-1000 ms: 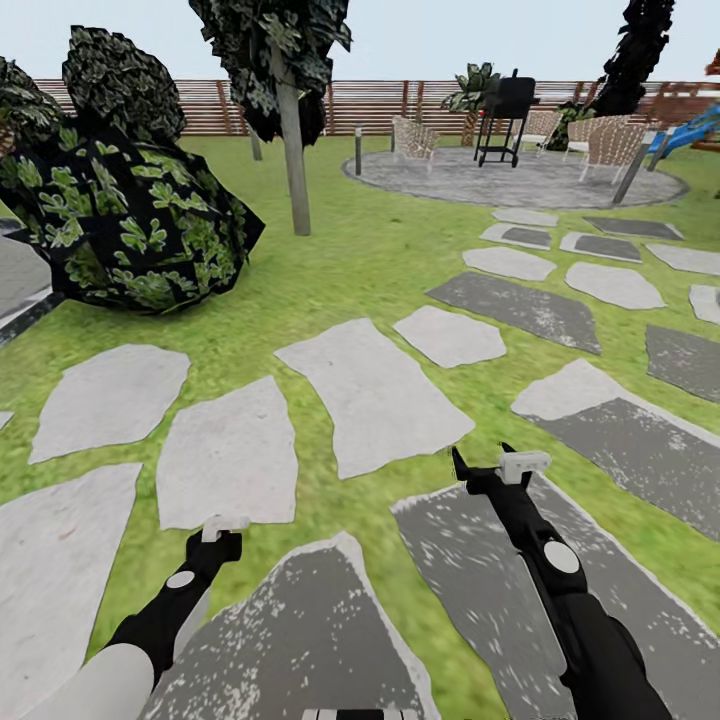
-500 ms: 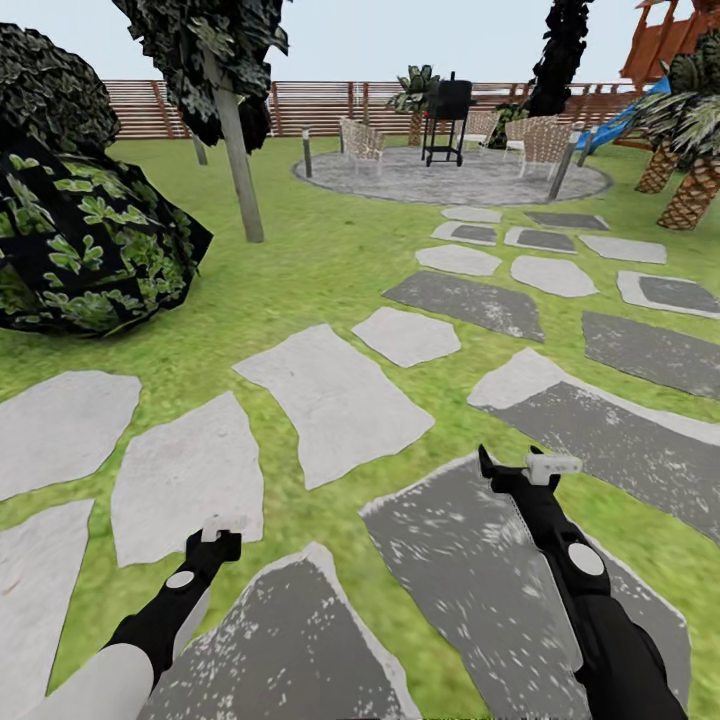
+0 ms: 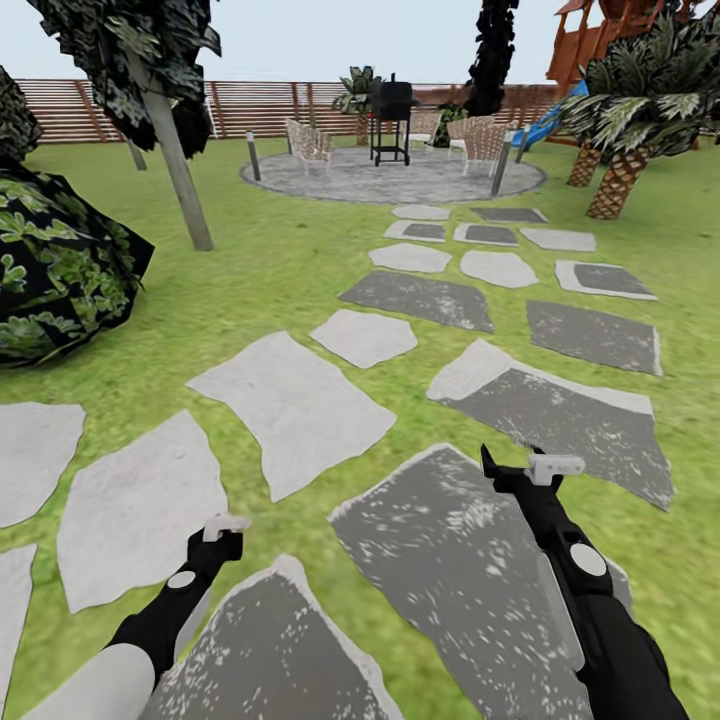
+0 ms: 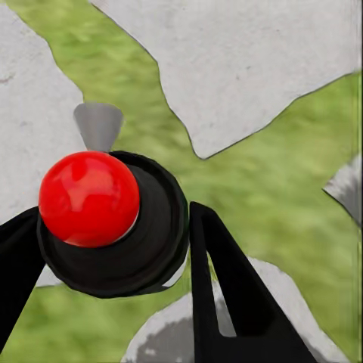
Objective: In the garden, pick up the pesticide atomizer on the floor and spray pesticide onto both trees until each tree trunk is fully covered.
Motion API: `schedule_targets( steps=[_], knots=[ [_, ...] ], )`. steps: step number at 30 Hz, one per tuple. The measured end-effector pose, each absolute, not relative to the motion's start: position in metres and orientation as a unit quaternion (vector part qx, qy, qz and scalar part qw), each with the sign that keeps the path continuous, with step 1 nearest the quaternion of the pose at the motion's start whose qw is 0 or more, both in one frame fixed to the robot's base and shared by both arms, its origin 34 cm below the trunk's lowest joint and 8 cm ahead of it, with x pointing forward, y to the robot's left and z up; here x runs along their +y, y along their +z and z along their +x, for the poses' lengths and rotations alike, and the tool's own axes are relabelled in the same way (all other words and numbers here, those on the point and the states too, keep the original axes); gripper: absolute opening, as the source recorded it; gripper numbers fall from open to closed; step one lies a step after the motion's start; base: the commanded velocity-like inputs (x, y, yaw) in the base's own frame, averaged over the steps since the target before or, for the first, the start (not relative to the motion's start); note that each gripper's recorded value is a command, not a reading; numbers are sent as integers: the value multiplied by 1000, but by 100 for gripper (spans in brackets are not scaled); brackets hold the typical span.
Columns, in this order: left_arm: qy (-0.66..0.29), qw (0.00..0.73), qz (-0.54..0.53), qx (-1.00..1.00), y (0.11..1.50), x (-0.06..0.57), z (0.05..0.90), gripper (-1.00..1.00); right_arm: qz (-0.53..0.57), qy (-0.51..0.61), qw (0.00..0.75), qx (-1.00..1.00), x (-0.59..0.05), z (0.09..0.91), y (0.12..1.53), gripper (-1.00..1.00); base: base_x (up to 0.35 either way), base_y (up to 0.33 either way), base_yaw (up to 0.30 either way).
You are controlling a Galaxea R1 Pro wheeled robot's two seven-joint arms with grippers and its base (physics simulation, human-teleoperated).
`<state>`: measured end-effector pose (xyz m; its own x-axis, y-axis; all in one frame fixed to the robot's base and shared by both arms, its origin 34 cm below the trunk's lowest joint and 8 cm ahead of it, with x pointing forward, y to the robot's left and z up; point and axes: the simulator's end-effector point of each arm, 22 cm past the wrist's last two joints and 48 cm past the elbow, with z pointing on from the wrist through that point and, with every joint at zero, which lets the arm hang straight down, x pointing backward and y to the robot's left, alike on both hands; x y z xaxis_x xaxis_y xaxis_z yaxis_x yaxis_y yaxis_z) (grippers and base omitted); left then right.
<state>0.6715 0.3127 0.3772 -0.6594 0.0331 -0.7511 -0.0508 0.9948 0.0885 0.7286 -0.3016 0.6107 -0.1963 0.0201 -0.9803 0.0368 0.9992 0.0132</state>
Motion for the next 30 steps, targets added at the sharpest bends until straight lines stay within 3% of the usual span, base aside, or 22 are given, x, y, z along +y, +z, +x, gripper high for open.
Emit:
schedule_targets(
  steps=[6, 19, 30],
  knots=[
    [49, 413, -5, 909, 378, 310, 672, -100, 18, -7, 634, 773, -302, 729, 612, 100, -64, 0, -298],
    [48, 416, -5, 908, 381, 310, 673, -100, 20, -4, 629, 777, -300, 726, 607, 100, -297, 62, -283],
    [48, 417, -6, 908, 382, 310, 673, -100, 20, -4, 630, 777, -300, 726, 607, 100, -37, 21, -270]
  ],
)
